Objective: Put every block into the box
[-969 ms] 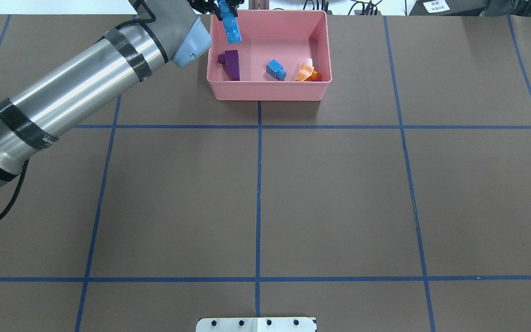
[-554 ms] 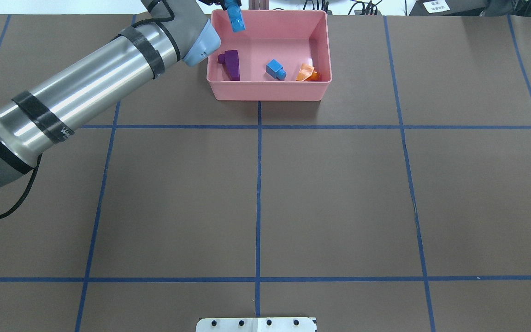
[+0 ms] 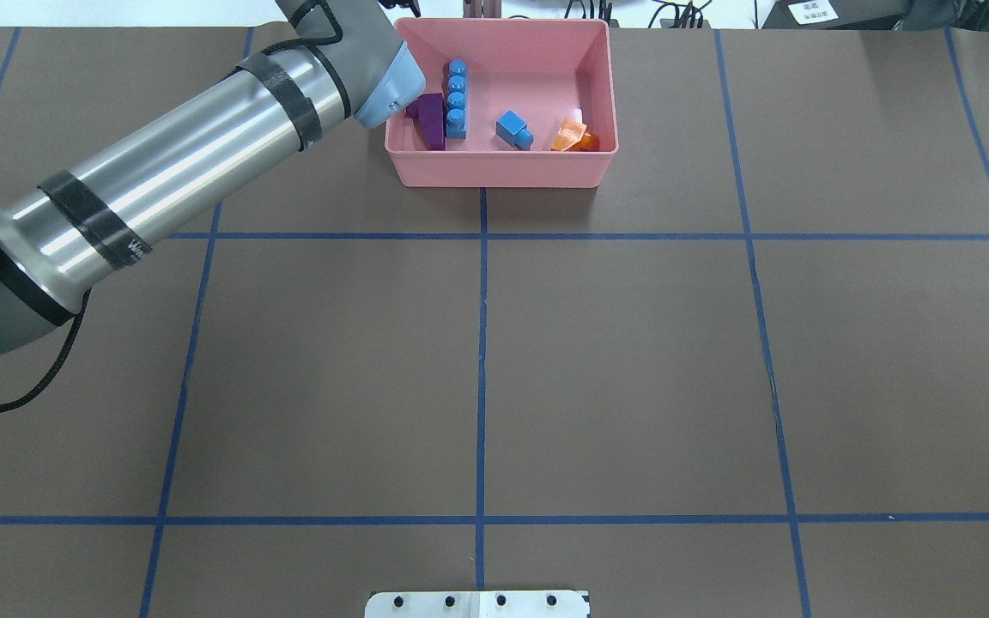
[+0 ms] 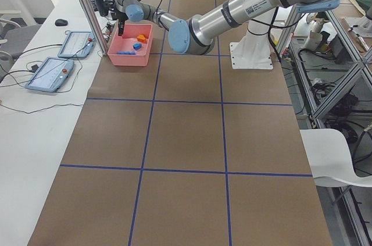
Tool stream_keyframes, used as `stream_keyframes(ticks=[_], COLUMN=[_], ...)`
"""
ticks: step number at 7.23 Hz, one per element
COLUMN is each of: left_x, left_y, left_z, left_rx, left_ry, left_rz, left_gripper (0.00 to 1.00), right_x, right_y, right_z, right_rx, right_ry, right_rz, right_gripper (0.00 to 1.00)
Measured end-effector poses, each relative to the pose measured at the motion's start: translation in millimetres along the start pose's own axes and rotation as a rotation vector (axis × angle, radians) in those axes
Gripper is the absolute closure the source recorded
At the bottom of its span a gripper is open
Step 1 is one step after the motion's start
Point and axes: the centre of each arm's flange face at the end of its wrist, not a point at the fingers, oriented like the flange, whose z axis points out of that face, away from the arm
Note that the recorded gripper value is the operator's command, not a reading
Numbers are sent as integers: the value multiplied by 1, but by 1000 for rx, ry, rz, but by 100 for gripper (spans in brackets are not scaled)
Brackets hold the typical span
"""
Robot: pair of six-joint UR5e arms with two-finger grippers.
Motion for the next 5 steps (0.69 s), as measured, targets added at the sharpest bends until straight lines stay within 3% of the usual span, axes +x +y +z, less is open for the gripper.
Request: stream_keyframes(ticks=[3,4,5], left_x=[7,8,9], left_y=[0,0,0], left_z=[-5,-6,-7], left_rx=[7,7,8], left_ry=[5,6,7], left_rz=[1,0,0], left_gripper=[0,0,0], right_x=[1,2,2], right_y=[-8,-10,-11], right_z=[2,3,4], right_rx=[-1,-1,-2], right_ry=[2,1,-2], right_rz=[1,1,3], right_gripper=[15,22,49])
